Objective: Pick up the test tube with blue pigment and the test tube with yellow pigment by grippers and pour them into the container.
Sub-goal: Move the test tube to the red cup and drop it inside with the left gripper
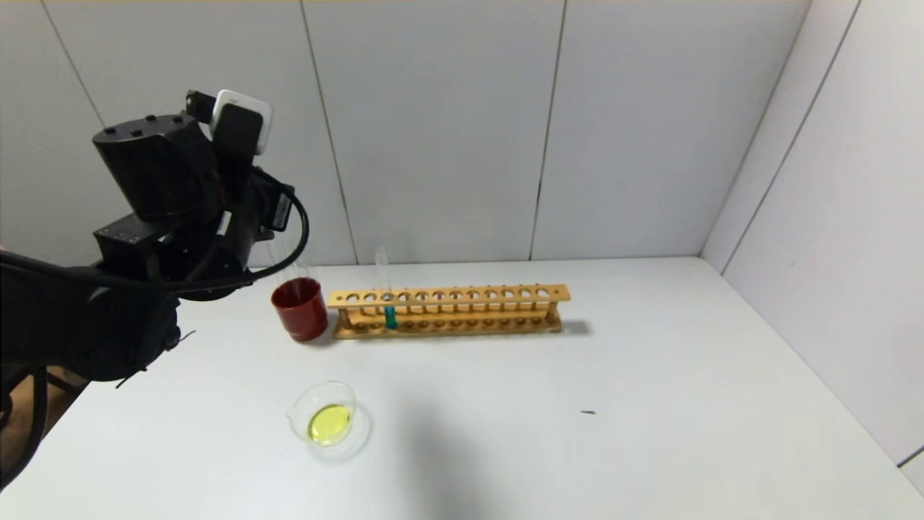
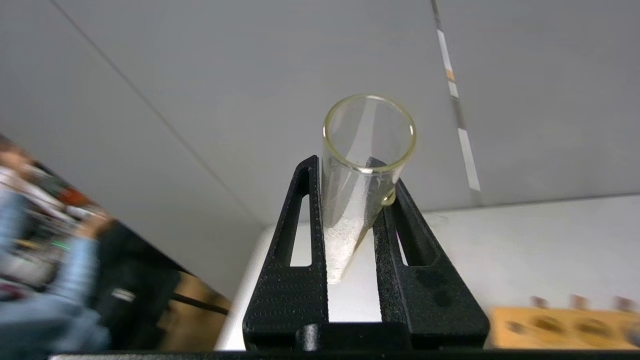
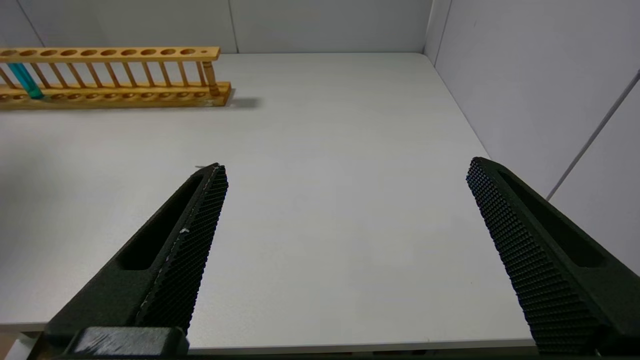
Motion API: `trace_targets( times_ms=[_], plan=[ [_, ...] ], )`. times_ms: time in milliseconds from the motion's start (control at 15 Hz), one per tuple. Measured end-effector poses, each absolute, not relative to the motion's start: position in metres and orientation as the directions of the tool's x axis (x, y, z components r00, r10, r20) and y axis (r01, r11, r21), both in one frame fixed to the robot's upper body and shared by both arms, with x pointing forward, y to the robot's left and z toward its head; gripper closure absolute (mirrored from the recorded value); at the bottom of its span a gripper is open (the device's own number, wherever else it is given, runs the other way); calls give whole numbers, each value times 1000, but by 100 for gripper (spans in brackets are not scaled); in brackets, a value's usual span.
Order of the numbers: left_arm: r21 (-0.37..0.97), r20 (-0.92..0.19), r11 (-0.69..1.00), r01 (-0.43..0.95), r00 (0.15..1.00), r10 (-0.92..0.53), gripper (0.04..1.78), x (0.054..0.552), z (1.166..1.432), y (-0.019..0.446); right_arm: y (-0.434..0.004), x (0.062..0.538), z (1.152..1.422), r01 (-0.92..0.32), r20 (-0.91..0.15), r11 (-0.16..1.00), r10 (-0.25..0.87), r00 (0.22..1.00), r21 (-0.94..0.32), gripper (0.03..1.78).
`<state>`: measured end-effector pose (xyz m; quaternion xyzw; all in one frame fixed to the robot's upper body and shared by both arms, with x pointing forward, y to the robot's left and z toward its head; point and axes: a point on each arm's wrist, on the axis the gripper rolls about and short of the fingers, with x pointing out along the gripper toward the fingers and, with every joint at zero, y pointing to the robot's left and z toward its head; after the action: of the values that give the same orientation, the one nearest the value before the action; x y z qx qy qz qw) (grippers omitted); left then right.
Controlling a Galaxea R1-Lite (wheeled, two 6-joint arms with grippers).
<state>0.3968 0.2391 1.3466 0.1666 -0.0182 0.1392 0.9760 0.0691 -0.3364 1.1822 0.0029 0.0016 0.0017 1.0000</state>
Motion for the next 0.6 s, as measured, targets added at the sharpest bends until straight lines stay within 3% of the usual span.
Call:
trace_targets(
  times_ms=[267, 600],
  plan=[
    [125, -15, 974, -190, 981, 194, 150, 411, 1336, 254, -336, 69, 1182, -4, -3, 1000, 4, 1000, 6, 6],
    [93, -77, 986, -142, 986, 149, 150, 431, 1313, 262, -336, 69, 1182, -4, -3, 1000, 4, 1000, 6, 6]
  ],
)
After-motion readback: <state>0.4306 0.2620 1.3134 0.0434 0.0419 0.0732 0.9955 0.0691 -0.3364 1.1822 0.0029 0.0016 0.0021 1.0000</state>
